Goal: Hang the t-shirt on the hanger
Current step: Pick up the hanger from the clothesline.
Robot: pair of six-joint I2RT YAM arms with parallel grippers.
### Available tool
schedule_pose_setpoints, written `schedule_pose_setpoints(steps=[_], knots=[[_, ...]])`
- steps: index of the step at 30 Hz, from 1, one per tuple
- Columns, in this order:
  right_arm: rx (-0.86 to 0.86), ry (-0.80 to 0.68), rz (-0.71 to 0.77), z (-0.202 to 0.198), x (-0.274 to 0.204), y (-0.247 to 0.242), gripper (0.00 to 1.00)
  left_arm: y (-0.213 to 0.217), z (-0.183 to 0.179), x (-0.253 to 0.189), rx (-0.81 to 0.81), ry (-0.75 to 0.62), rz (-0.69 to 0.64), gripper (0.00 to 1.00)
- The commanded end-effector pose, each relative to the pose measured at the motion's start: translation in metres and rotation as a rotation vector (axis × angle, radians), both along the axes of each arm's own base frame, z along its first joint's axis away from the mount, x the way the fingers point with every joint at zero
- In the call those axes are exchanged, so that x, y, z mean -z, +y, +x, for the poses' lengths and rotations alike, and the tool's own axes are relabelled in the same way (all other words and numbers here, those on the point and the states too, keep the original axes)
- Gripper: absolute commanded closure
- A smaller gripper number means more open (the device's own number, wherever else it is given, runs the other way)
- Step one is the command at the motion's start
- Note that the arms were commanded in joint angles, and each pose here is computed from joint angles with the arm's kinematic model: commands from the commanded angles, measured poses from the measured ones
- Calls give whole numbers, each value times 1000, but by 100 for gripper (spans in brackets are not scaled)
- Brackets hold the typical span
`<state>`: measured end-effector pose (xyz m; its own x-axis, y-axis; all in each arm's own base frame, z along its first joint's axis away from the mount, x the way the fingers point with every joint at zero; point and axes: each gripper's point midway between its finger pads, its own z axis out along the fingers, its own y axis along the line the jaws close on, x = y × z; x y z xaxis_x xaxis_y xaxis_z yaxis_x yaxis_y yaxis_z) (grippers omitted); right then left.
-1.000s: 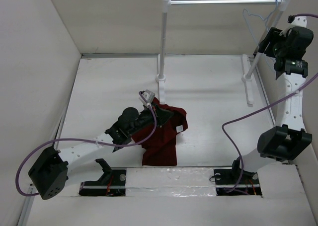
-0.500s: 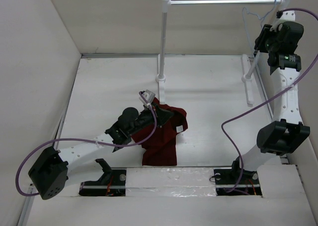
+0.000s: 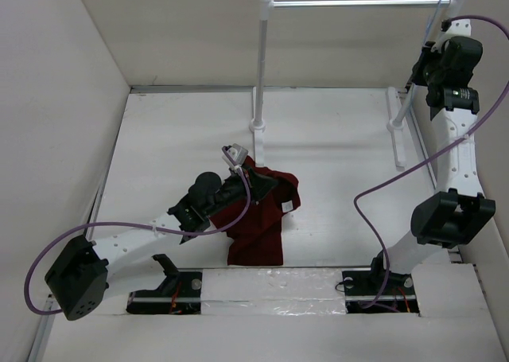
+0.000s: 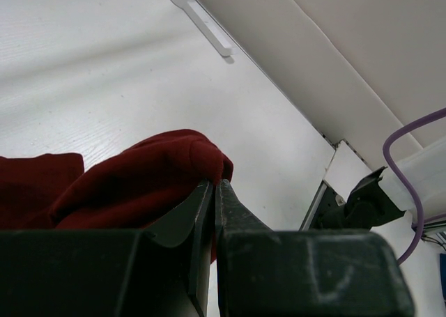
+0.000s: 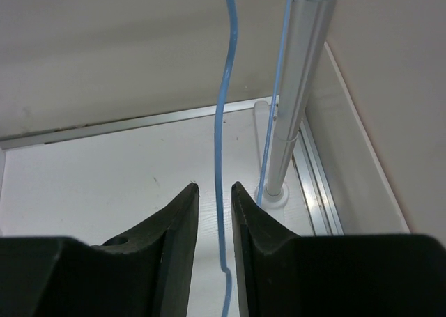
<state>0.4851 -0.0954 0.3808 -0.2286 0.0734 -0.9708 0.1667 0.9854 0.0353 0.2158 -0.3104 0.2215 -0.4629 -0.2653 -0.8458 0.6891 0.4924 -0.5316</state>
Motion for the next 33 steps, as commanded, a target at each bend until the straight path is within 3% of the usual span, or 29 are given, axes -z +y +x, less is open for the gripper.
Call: schedule_pose_setpoints(steps=[1,5,10,13,19,33], knots=[[25,-80,-38,3,-27,-7,77,2,-2,-20,2,-61,-51,100],[27,-79,-41,5,-26,-5,77,2,-1,-20,0,-61,-53,100],[24,-46,-36,12,-15,-3,64,3,-1,-21,-4,-63,-54,100],[46,-43,-42,13,-14,-4,71,3,-1,-22,-8,-64,-55,100],[61,-67,-51,14,-21,0,100,3,-2,-22,-5,-66,-55,100],[-40,-210,-95,-13,-81,23,100,5,-2,-24,-8,-70,-62,100]])
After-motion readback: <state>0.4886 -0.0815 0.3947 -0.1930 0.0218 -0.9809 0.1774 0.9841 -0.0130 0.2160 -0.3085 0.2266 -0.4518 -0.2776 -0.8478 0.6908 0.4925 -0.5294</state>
